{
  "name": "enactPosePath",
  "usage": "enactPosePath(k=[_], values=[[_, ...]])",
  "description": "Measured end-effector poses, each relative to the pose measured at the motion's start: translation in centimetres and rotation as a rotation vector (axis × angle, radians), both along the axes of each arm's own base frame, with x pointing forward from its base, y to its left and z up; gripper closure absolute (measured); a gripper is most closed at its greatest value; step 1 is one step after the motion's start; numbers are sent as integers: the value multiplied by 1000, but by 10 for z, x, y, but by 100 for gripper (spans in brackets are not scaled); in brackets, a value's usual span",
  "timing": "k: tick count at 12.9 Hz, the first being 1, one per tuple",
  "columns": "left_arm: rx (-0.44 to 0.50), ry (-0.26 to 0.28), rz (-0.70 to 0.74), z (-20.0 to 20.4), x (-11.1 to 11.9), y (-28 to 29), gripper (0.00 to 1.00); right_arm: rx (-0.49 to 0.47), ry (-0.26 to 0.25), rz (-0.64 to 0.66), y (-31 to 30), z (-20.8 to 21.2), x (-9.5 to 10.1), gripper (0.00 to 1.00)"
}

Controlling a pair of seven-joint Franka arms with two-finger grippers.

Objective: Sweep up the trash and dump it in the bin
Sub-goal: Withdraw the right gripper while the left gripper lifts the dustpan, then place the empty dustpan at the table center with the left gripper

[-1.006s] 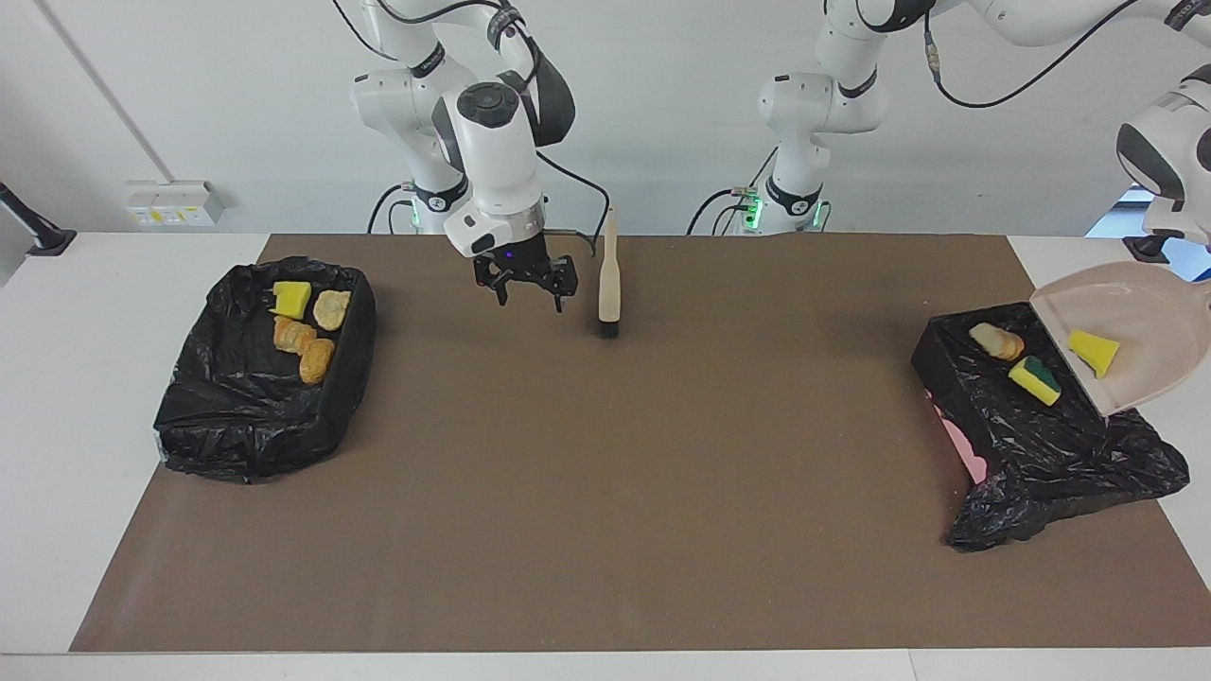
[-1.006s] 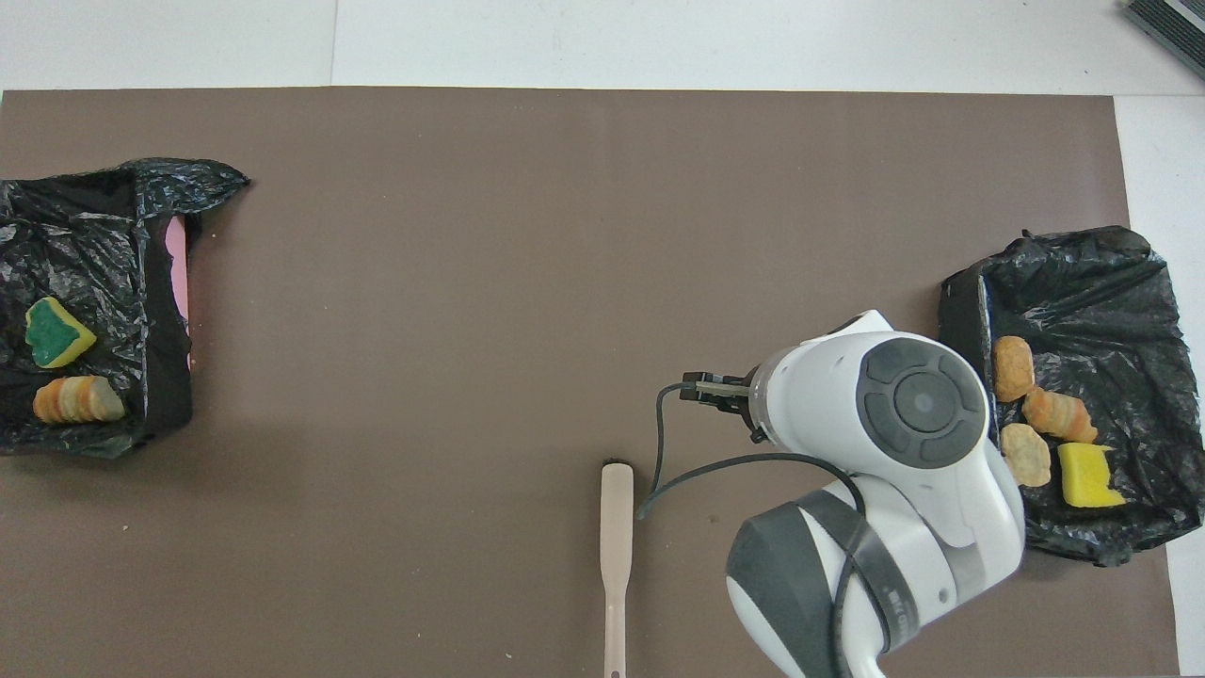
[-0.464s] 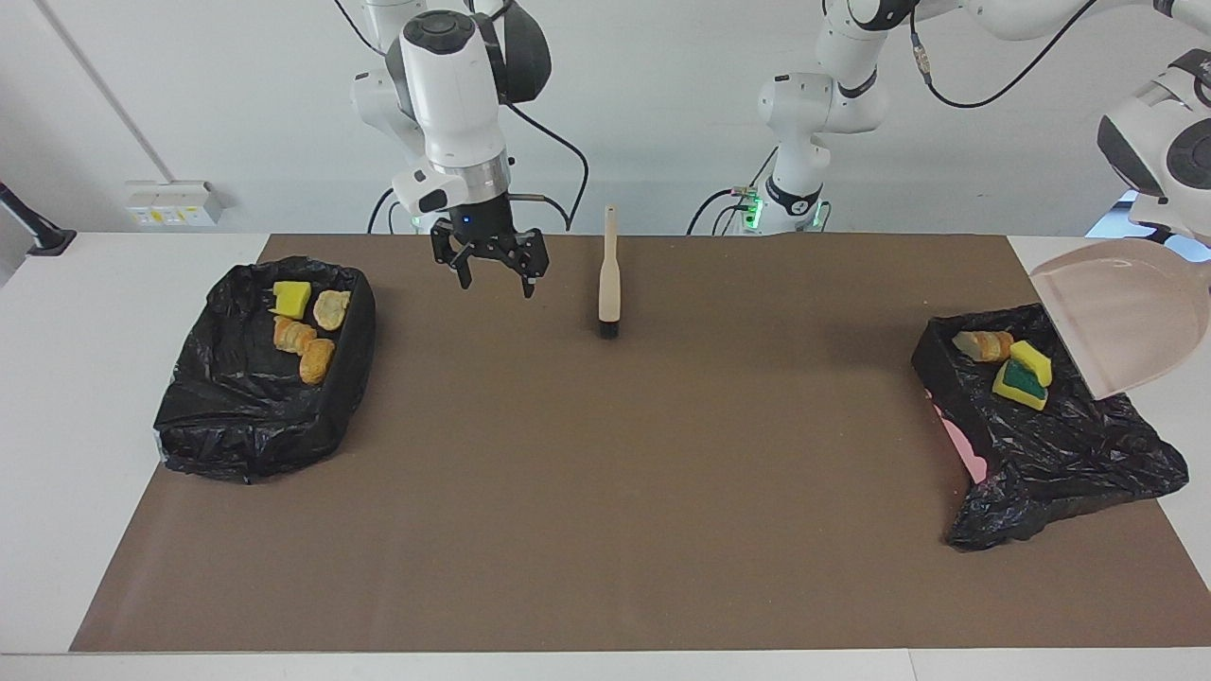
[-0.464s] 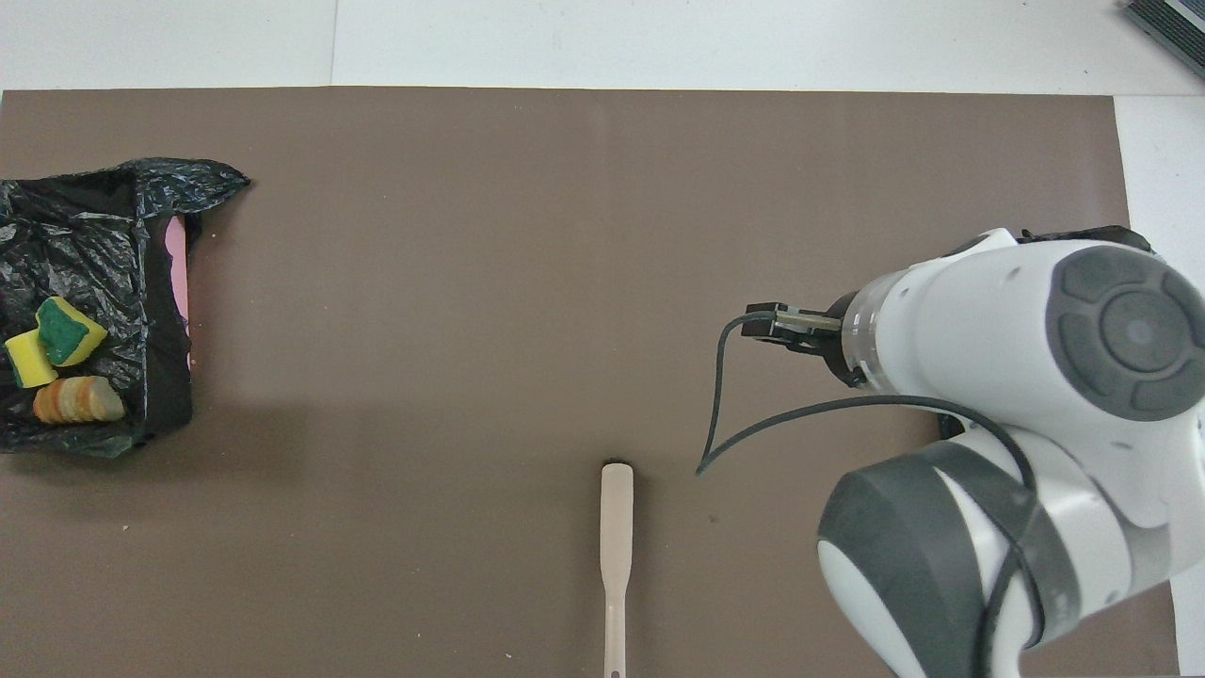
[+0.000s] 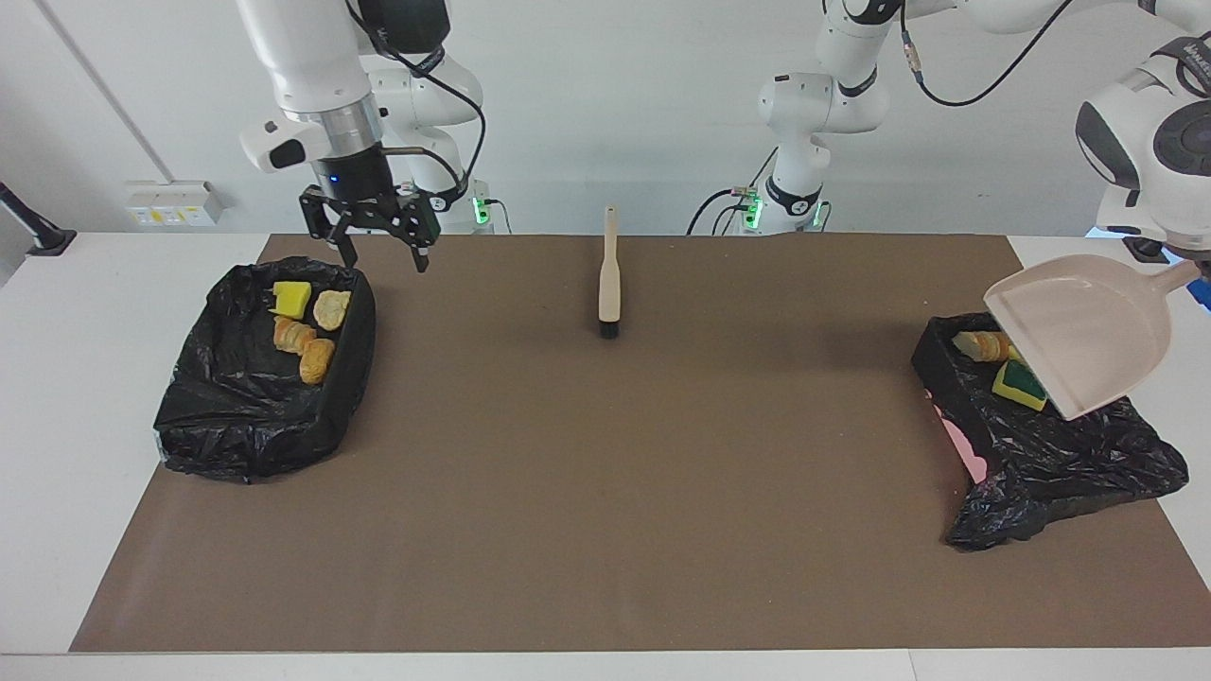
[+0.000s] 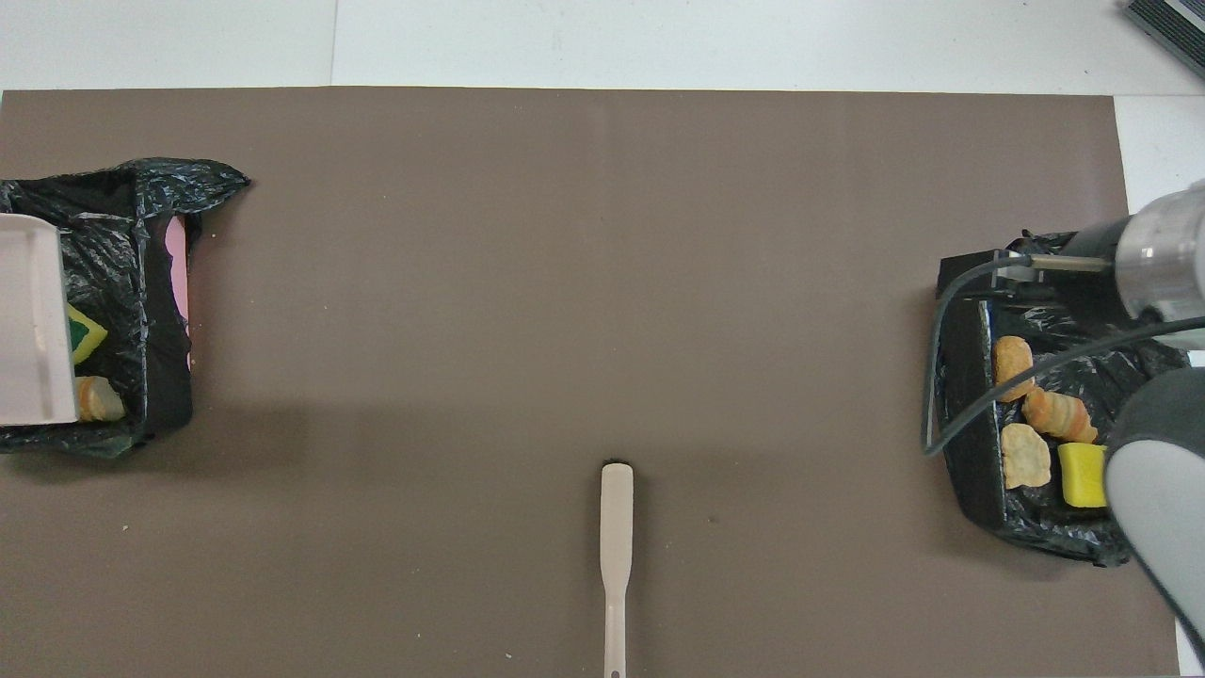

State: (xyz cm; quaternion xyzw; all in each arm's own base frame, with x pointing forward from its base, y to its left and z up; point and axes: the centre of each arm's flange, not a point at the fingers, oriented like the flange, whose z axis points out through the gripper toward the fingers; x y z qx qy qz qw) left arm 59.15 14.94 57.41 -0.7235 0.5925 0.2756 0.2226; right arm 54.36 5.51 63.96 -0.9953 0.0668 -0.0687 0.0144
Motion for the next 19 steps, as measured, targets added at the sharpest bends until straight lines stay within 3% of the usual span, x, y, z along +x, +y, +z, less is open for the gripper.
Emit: enactPosePath(k=[4, 9, 14, 19], values=[[-223, -174, 334, -26, -10, -73, 67, -14, 74, 29, -58, 38, -18, 0], [-288, -296, 683, -76, -25, -205, 67, -12, 91, 12, -74, 40, -24, 0], [-329, -437, 901, -125, -43, -344, 67, -12, 92, 12, -74, 39, -24, 0], [-466, -510, 1158, -163, -67, -472, 67, -23, 92, 5, -79, 39, -24, 0]])
